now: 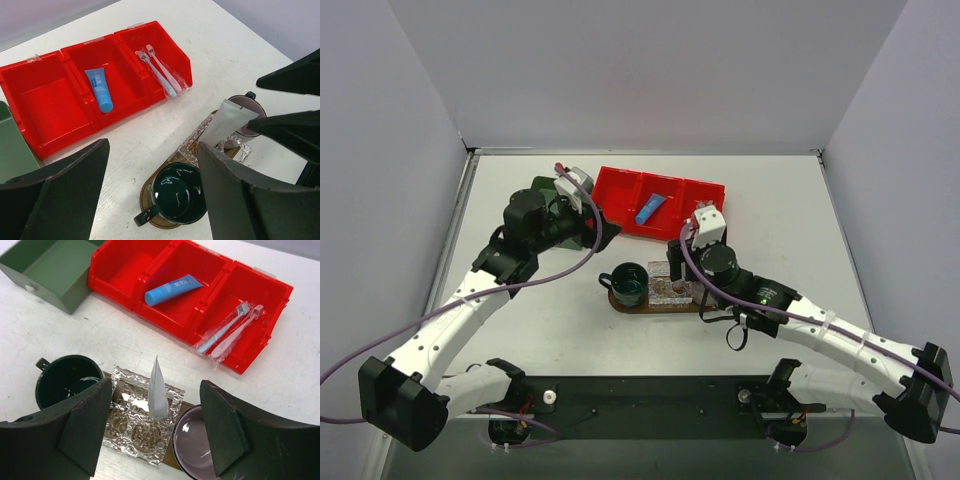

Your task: Prepare toiletry sets of a toothbrush and toothpaste on the tray

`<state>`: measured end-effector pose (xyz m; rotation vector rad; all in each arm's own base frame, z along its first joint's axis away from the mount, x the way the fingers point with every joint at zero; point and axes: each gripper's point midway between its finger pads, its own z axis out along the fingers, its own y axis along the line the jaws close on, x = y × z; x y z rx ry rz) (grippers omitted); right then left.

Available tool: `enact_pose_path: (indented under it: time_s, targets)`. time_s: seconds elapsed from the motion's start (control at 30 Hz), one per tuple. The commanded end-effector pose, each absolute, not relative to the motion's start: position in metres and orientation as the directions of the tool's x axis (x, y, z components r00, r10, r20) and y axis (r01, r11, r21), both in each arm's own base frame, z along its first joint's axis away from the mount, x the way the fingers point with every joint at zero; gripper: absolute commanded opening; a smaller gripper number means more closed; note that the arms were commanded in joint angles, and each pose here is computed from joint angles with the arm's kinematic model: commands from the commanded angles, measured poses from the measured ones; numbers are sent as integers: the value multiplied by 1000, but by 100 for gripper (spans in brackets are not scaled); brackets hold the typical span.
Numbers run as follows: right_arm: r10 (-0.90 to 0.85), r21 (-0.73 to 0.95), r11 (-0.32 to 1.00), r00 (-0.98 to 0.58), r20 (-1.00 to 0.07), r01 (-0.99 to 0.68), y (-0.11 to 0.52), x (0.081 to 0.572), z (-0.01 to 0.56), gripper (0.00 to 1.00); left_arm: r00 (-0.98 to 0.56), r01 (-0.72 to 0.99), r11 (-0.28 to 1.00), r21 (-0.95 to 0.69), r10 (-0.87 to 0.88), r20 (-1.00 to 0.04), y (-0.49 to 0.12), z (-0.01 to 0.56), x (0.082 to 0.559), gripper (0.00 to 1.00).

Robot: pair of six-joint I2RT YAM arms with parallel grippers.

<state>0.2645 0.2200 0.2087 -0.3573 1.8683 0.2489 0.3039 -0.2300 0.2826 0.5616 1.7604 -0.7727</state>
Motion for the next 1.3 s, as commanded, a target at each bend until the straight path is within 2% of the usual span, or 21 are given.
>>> enact_pose_path:
  time_s: [0.0, 0.07, 0.13, 0.17, 0.23, 0.27, 0.37, 0.57, 0.6, 0.63, 0.7, 0.73, 0.97, 1.27]
  targets:
    - [18, 104, 933, -243, -970, -345, 215, 262, 269, 67, -212, 696, 711, -96, 76, -974, -233, 286, 308, 81]
    - [35, 127, 927, -256, -966, -352, 210, 260, 276, 68, -186, 718, 693, -57, 113, -976, -247, 289, 306, 80]
    - [82, 179, 924, -280, -957, -339, 201, 256, 284, 67, -233, 708, 704, -60, 153, -960, -257, 277, 315, 78]
    - [113, 203, 929, -286, -952, -310, 189, 261, 287, 66, -223, 706, 706, -55, 148, -964, -262, 290, 322, 77]
    - [172, 288, 897, -336, -926, -335, 186, 252, 289, 63, -292, 671, 740, -55, 195, -937, -266, 270, 340, 76]
    - [194, 312, 891, -344, -918, -330, 181, 250, 292, 62, -274, 667, 743, -49, 185, -944, -272, 288, 349, 74]
    - [228, 340, 890, -350, -909, -303, 163, 241, 297, 59, -339, 646, 763, -21, 262, -903, -281, 263, 375, 71]
    - [231, 346, 897, -375, -898, -276, 141, 218, 296, 56, -449, 640, 766, 64, 440, -777, -305, 222, 420, 58]
    - [231, 346, 897, -377, -897, -275, 137, 213, 295, 55, -492, 640, 762, 94, 500, -713, -306, 195, 422, 57]
    - [234, 348, 898, -378, -896, -270, 134, 211, 294, 55, -474, 635, 763, 122, 509, -719, -311, 203, 430, 56]
    - [243, 355, 897, -379, -893, -262, 128, 205, 291, 54, -493, 636, 755, 160, 558, -667, -313, 179, 439, 54]
    - [247, 357, 898, -375, -893, -259, 126, 203, 291, 54, -482, 641, 750, 164, 559, -674, -318, 182, 442, 53]
    - [250, 365, 896, -394, -884, -253, 122, 196, 286, 53, -482, 663, 723, 196, 612, -627, -337, 147, 460, 52]
    - [244, 376, 891, -430, -869, -256, 130, 198, 279, 53, -524, 636, 723, 270, 662, -536, -325, 103, 470, 52]
